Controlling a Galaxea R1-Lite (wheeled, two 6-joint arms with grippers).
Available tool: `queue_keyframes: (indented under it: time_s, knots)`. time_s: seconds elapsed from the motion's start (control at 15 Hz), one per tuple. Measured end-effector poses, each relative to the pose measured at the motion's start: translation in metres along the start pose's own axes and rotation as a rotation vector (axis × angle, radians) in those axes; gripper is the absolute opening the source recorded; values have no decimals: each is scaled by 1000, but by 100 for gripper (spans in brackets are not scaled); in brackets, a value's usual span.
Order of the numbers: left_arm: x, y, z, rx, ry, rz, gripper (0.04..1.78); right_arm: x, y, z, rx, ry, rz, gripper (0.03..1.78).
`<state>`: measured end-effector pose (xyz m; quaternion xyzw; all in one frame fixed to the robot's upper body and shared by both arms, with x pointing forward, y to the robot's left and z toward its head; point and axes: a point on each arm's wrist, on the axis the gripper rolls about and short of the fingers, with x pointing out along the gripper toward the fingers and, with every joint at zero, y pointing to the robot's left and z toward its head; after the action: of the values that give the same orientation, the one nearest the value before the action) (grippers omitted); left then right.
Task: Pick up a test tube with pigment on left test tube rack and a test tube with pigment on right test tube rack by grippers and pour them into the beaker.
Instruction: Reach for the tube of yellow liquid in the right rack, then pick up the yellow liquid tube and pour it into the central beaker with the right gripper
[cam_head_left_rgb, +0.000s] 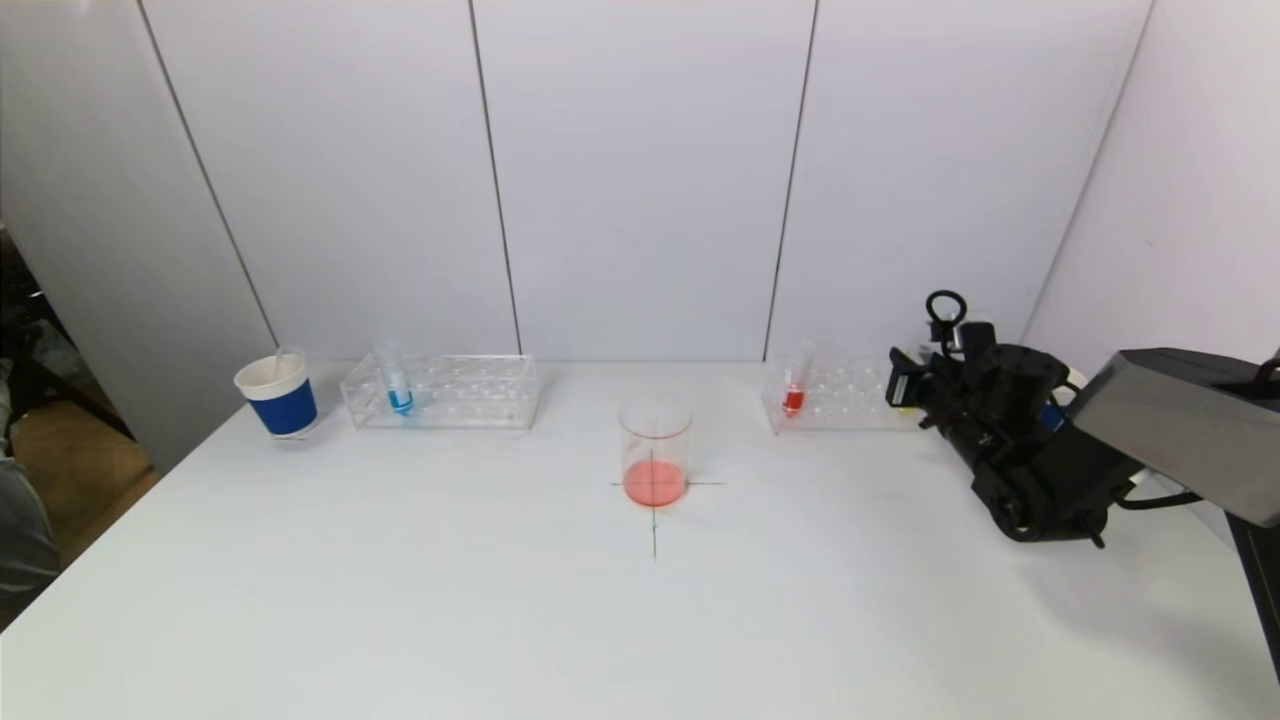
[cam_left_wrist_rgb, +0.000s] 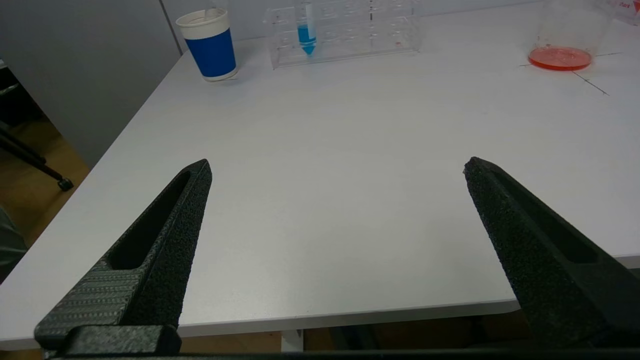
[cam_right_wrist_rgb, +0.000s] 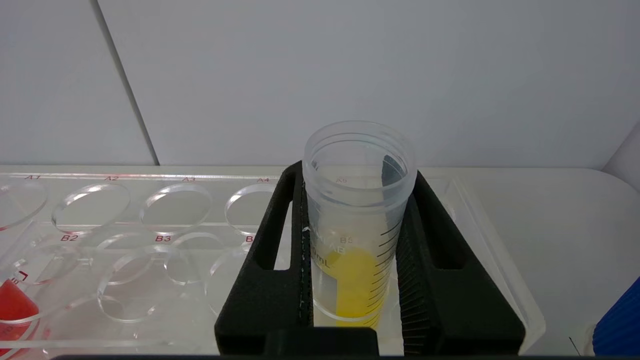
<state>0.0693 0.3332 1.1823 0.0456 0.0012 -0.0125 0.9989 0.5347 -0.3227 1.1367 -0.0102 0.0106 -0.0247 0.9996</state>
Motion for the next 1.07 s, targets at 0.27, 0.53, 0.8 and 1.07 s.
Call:
queue_keyframes:
  time_s: [0.27, 0.53, 0.8, 1.07]
  knots:
    - [0, 0, 0, 0, 0, 1, 176, -3, -2, 11, -13, -11, -3, 53]
    - [0, 0, 0, 0, 0, 0, 176, -8, -4, 35, -23, -10, -4, 53]
    - [0, 0, 0, 0, 0, 1, 176, -18, -5, 79, -33, -18, -4, 53]
    - [0, 0, 0, 0, 0, 0, 176, -33, -5, 129, -34, -37, 3, 53]
